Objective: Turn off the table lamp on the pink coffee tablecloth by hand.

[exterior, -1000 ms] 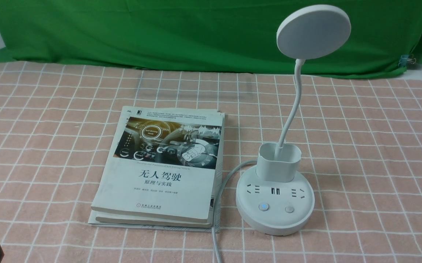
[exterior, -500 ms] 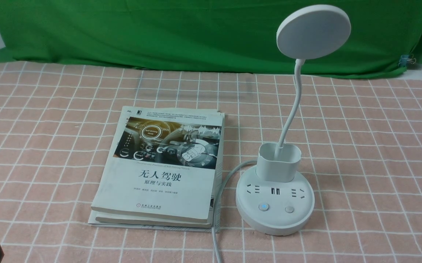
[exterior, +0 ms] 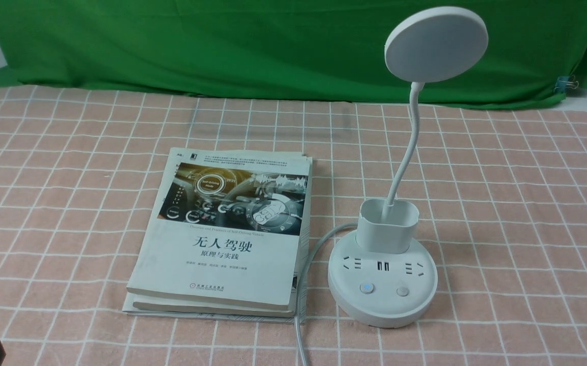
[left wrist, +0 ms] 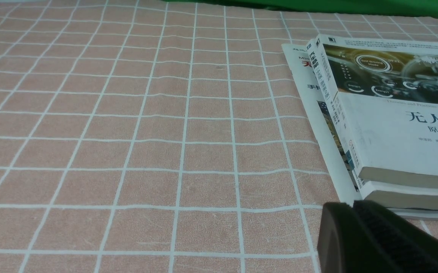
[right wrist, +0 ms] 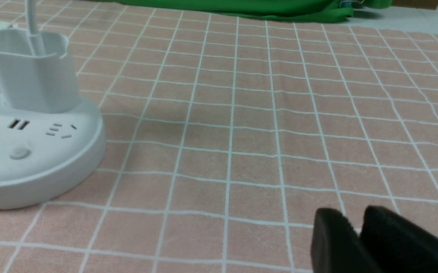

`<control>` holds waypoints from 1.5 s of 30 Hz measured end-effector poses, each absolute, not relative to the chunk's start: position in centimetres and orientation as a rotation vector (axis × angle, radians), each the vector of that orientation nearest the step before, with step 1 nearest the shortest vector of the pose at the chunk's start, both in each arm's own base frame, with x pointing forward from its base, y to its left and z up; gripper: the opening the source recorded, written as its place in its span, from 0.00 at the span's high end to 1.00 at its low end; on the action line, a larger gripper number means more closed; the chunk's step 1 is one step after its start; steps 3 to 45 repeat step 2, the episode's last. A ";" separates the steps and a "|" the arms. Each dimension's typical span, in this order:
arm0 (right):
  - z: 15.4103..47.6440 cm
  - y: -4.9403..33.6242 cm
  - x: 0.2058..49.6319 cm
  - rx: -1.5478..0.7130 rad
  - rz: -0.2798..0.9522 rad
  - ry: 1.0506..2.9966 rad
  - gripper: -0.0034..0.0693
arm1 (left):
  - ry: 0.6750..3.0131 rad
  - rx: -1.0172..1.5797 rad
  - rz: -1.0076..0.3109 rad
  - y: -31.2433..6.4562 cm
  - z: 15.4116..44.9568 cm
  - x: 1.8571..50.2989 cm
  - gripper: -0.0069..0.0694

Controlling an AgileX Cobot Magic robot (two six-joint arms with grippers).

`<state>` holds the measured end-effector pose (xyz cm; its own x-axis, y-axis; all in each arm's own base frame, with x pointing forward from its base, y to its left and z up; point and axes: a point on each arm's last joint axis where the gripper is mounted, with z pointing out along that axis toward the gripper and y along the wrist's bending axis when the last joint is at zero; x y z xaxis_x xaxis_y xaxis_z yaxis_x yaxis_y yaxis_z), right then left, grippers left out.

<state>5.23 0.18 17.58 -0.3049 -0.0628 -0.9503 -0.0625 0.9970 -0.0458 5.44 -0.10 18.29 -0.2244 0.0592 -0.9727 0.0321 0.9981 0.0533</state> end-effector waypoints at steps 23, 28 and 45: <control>17.6 0.2 5.2 -0.090 0.000 1.882 0.70 | 1.797 0.067 0.025 -0.1 18.3 5.4 0.90; 17.6 0.2 5.2 -0.090 0.000 1.882 0.70 | 1.797 0.067 0.025 -0.1 18.3 5.4 0.90; 17.6 0.2 5.2 -0.090 0.000 1.882 0.70 | 1.797 0.067 0.025 -0.1 18.3 5.4 0.90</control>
